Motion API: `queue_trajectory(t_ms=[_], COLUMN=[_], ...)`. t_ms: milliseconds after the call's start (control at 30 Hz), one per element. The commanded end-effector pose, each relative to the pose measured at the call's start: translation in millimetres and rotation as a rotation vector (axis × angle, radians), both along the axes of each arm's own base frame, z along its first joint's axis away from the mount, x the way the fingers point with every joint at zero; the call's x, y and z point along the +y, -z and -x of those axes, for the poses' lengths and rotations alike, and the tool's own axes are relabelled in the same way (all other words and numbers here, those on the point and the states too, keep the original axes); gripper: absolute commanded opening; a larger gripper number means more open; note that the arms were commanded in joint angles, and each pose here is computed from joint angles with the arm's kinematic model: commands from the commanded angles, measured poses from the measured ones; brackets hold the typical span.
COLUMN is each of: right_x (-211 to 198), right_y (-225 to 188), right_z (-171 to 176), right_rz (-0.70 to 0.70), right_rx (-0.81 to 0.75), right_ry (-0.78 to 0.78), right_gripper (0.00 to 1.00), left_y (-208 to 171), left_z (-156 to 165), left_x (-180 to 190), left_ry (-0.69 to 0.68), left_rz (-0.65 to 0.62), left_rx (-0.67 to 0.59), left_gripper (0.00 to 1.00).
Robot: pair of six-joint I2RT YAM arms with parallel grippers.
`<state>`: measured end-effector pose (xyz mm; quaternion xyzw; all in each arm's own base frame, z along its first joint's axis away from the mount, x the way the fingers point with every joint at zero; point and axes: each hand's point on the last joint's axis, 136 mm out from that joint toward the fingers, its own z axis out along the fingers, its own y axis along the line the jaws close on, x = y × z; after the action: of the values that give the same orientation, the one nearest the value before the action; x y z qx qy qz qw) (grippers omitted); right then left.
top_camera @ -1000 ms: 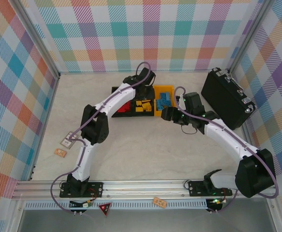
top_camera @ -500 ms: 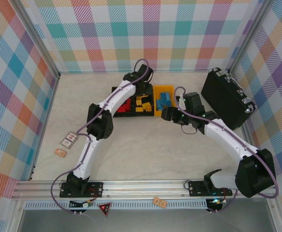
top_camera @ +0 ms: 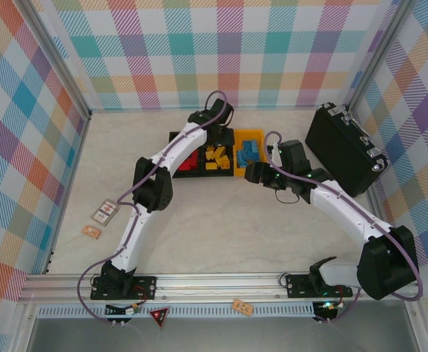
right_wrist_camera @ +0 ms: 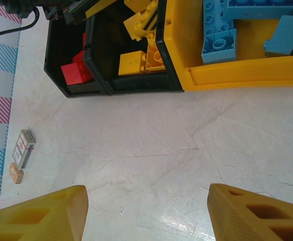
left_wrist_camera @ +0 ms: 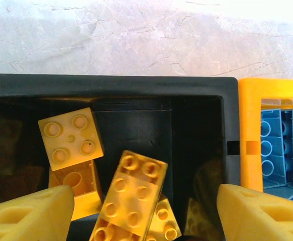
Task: Sort the legos into containers by color
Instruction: Place the lego in the container.
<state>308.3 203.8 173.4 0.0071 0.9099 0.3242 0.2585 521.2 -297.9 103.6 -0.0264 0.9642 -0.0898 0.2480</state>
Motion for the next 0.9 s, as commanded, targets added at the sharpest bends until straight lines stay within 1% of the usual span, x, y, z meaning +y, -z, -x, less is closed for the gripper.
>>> queue_trajectory(t_ms=[0, 167, 333, 500, 700, 733, 767, 867], right_x=[2, -1, -4, -8, -16, -16, -17, -19], right_y=[-7, -10, -15, -16, -23, -23, -23, -24], right_z=[0, -2, -10, -23, -41, -44, -46, -54], right_rz=[0.004, 0.021, 0.044, 0.090, 0.117, 0.123, 0.127, 0.139], right_rx=[-0.033, -0.047, -0.076, -0.097, -0.141, -0.144, -0.148, -0.164], right_ry=[-0.015, -0.007, 0.000, 0.016, 0.043, 0.044, 0.045, 0.055], right_gripper=[0.64, 0.64, 0.66, 0.71, 0.75, 0.97, 0.99, 0.99], left_y=[-20, -44, -69, -86, -96, -97, -98, -100], left_z=[3, 11, 25, 42, 66, 69, 72, 84], left_x=[1, 3, 14, 34, 71, 78, 85, 107], left_ry=[0.006, 0.014, 0.026, 0.021, -0.003, -0.010, -0.016, -0.039], left_rz=[0.014, 0.045, 0.052, 0.062, 0.067, 0.068, 0.064, 0.050], left_rx=[-0.013, -0.049, -0.101, -0.154, -0.209, -0.216, -0.221, -0.238], left_gripper=[0.74, 0.73, 0.74, 0.78, 0.83, 0.84, 0.84, 0.87])
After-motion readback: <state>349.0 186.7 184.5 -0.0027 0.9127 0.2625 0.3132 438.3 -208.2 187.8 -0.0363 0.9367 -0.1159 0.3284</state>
